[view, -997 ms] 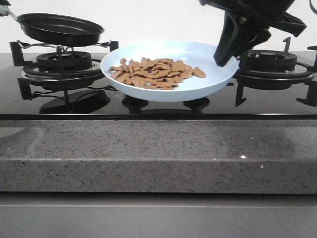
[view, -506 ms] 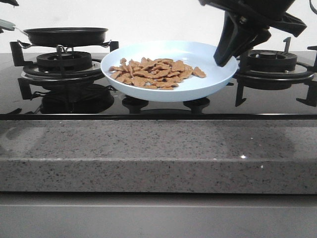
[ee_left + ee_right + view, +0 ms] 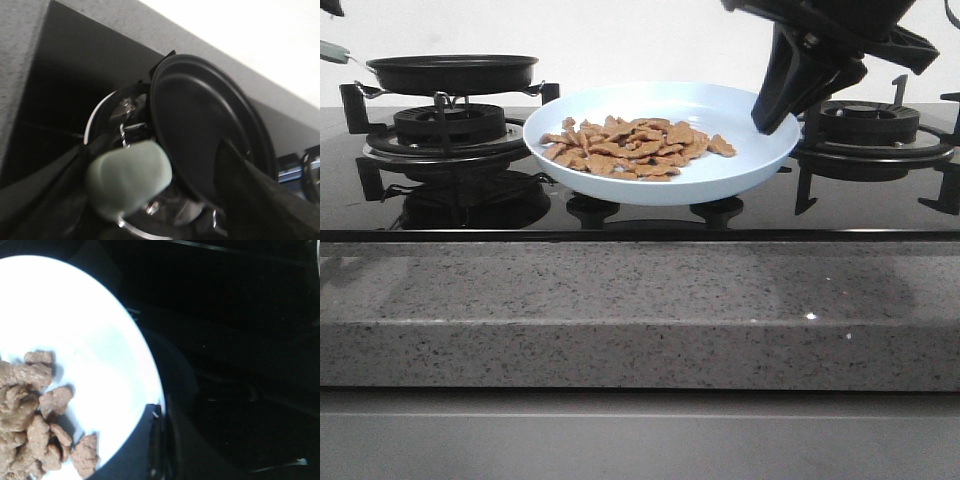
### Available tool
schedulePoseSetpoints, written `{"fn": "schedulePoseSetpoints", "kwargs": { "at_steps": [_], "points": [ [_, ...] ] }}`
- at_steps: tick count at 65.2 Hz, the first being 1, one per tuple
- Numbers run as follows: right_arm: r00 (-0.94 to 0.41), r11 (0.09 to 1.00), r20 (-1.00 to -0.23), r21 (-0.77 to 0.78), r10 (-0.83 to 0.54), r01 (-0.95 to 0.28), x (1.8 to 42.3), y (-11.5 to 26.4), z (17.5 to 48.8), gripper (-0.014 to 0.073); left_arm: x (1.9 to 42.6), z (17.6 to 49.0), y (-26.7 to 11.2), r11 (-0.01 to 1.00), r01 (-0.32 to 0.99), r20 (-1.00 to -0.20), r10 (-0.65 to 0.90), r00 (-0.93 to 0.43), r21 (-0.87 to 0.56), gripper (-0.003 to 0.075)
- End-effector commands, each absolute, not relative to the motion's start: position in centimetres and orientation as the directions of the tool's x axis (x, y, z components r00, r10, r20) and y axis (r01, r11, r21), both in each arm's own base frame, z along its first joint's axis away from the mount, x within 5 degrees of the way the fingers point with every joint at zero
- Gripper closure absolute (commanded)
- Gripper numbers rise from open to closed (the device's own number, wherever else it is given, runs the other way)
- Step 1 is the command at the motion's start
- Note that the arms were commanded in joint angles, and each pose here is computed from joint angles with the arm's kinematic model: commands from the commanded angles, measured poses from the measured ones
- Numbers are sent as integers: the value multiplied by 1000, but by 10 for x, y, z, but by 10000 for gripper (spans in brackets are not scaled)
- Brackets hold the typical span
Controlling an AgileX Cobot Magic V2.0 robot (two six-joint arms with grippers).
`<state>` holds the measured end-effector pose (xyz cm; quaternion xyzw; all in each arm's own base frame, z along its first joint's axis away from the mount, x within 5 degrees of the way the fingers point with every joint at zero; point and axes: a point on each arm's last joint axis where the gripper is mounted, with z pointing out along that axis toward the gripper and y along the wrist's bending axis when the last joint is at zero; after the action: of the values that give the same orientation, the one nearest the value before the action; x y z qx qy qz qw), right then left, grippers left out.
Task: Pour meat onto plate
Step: 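Return the empty pan onto its burner with the left gripper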
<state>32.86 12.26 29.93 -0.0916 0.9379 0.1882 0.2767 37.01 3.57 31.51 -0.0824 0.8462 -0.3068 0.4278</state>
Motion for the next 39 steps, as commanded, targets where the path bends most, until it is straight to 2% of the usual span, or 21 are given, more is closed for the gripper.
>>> {"fn": "schedulePoseSetpoints", "kwargs": {
  "at_steps": [1, 22, 30, 39],
  "points": [
    [-773, 903, -634, 308, -39, -298, 326, 121, 324, 663, 352, 352, 36, 839, 136, -736, -371, -567, -527, 216],
    [-773, 903, -634, 308, -39, -298, 326, 121, 324, 663, 299, 394, 40, 964, 58, -814, -186, -551, -260, 216],
    [-773, 903, -634, 308, -39, -298, 326, 121, 324, 663, 268, 415, 33, 980, 82, -848, -115, -518, -183, 216],
    [-773, 903, -634, 308, -39, -298, 326, 121, 324, 663, 237, 422, 12, 984, 134, -879, -38, -475, -115, 216]
  ]
}}
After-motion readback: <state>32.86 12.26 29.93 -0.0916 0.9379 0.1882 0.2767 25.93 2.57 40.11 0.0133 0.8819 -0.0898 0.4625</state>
